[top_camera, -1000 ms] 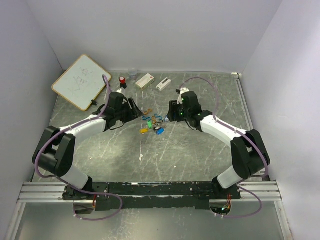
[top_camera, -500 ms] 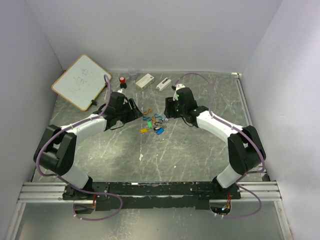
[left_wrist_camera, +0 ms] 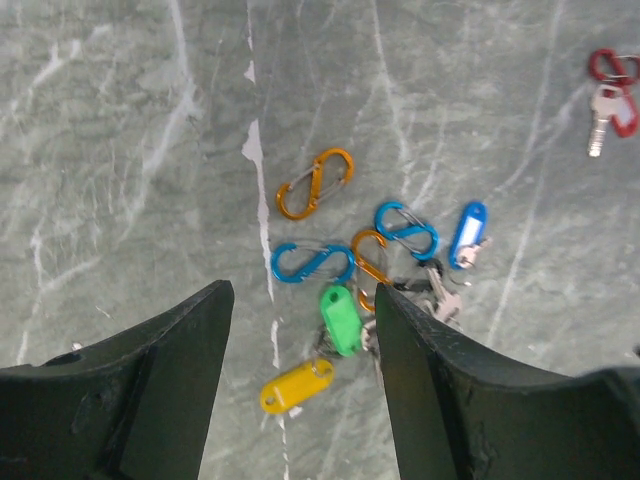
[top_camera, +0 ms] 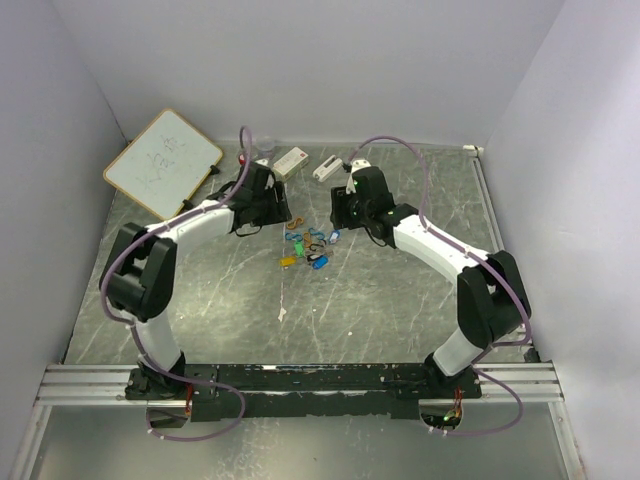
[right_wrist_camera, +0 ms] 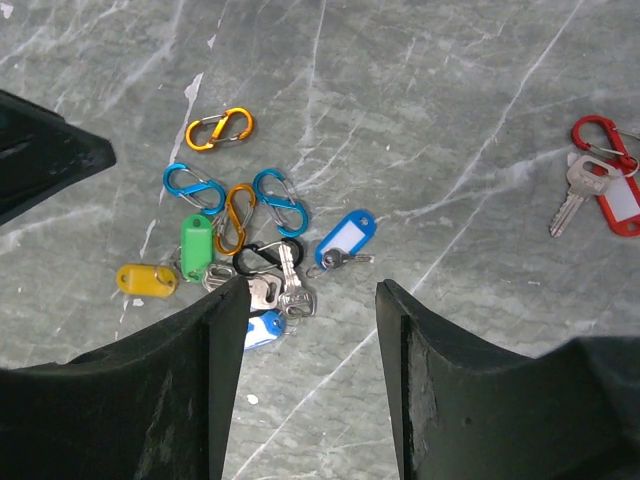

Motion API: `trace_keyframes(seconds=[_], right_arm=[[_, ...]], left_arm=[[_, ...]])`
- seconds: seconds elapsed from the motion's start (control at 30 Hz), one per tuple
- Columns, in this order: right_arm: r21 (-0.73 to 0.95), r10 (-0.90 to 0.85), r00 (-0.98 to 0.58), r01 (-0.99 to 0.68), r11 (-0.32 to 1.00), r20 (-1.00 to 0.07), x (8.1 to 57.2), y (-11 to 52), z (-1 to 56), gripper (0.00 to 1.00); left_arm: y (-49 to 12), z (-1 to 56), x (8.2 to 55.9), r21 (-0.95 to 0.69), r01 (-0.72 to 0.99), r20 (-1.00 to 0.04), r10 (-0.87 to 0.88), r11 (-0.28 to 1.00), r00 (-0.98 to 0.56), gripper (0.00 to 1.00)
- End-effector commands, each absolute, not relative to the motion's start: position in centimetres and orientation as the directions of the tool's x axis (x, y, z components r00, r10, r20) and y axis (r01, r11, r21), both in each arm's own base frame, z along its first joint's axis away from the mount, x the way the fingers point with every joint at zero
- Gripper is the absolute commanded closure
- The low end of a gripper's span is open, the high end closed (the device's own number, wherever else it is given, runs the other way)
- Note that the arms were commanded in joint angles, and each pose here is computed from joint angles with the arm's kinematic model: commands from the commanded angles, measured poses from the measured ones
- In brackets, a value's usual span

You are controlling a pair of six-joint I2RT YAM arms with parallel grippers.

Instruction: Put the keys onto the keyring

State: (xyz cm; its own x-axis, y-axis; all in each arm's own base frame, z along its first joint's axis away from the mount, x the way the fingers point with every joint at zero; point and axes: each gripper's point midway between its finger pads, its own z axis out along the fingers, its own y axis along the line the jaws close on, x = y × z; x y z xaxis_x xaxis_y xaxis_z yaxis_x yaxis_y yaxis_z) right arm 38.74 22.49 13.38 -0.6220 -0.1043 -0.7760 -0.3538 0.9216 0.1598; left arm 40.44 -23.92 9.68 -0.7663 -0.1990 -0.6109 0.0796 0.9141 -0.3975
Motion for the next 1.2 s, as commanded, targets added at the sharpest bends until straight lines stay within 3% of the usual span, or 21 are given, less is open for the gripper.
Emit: trace_keyframes(seconds=[0.0, 0.3, 1.17], right_arm=[[0.134, -0.109, -0.588, -0.354, 0.926, -0.801, 38.7, 22.0, 15.1, 0.46], [0.121, -0.117, -0.603, -0.34, 0.933, -0.789, 38.6, 21.6, 14.4, 0.46], [0.118, -0.109, -0.599, -0.327, 0.938, -0.793, 38.2, 20.9, 14.4, 0.45]], left_arm=[[-23.1, 8.1, 41.2, -0.234, 0.095, -0.636, -0.078, 0.968, -0.768, 0.3], [-23.8, 6.1, 43.1, -0.131, 0.113, -0.665, -0.003, 0.985, -0.746, 0.3], [-26.9, 4.4, 45.0, -0.071, 0.296, -0.737, 0.15, 0.952, -0.659, 0.29]])
